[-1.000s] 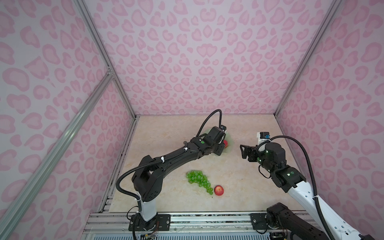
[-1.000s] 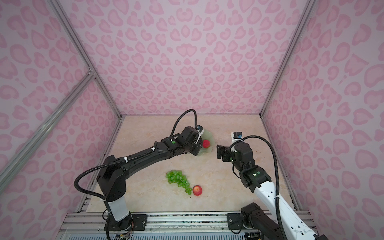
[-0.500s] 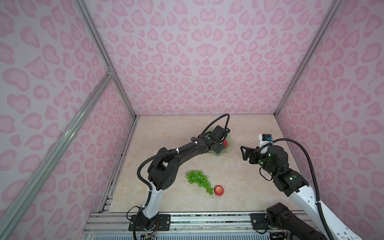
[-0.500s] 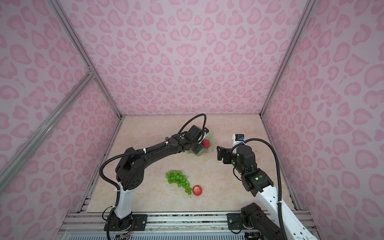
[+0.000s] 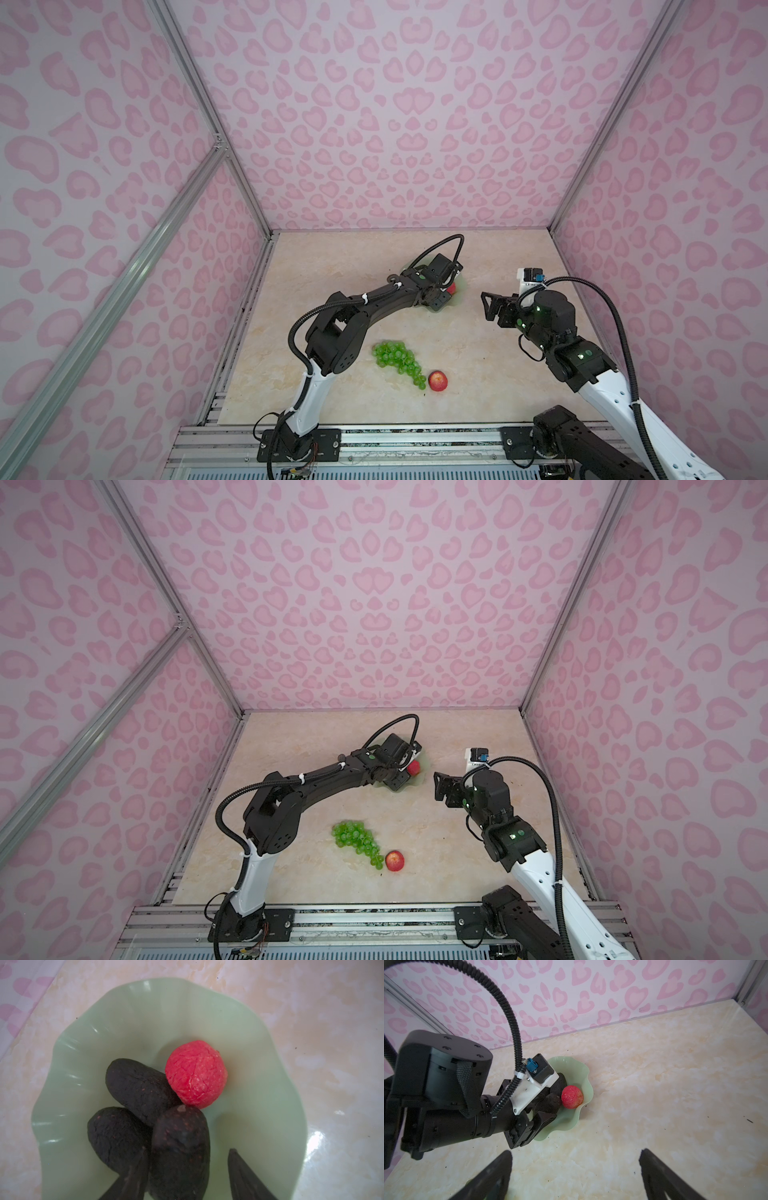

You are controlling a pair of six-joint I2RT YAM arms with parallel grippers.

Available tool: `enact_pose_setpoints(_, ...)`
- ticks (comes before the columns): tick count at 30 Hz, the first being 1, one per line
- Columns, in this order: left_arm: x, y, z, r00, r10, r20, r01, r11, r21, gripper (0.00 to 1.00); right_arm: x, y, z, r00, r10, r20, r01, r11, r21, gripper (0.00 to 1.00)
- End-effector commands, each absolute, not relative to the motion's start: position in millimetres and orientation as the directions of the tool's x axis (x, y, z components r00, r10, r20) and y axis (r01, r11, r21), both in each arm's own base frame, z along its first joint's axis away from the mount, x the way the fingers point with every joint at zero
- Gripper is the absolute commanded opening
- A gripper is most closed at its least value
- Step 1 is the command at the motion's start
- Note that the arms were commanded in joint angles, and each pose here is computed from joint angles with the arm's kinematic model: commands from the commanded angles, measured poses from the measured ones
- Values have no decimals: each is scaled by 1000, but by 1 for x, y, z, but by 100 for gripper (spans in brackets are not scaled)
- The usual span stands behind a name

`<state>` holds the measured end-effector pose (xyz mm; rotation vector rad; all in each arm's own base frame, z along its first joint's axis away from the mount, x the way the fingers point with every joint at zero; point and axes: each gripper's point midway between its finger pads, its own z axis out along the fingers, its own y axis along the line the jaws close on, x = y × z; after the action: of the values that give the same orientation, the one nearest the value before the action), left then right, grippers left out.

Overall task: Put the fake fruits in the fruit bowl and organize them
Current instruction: 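Carry the last avocado into the bowl with the left gripper and release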

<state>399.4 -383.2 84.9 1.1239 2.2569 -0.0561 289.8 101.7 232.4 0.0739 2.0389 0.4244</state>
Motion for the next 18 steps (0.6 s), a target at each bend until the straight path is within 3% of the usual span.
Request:
enact_pose_setpoints(1, 400, -388, 109, -425, 694, -581, 742, 635, 215, 63, 292, 102, 235, -477, 235, -847, -130, 934, 332, 95)
enact_pose_setpoints(6, 395, -388, 137, -411, 650, -639, 736, 651, 189, 63, 291, 102, 234, -485, 231, -844, -128, 935, 330, 95)
enact_pose_setpoints(12, 386, -381, 234, -334, 479, -812, 690, 711, 136, 64, 282, 108, 215, -568, 170, -805, -157, 938, 309, 92)
enact_pose_setpoints(18, 364, -342, 315, -246, 264, -933, 608, 791, 63, 66, 260, 127, 178, -672, 111, -732, -186, 932, 312, 88)
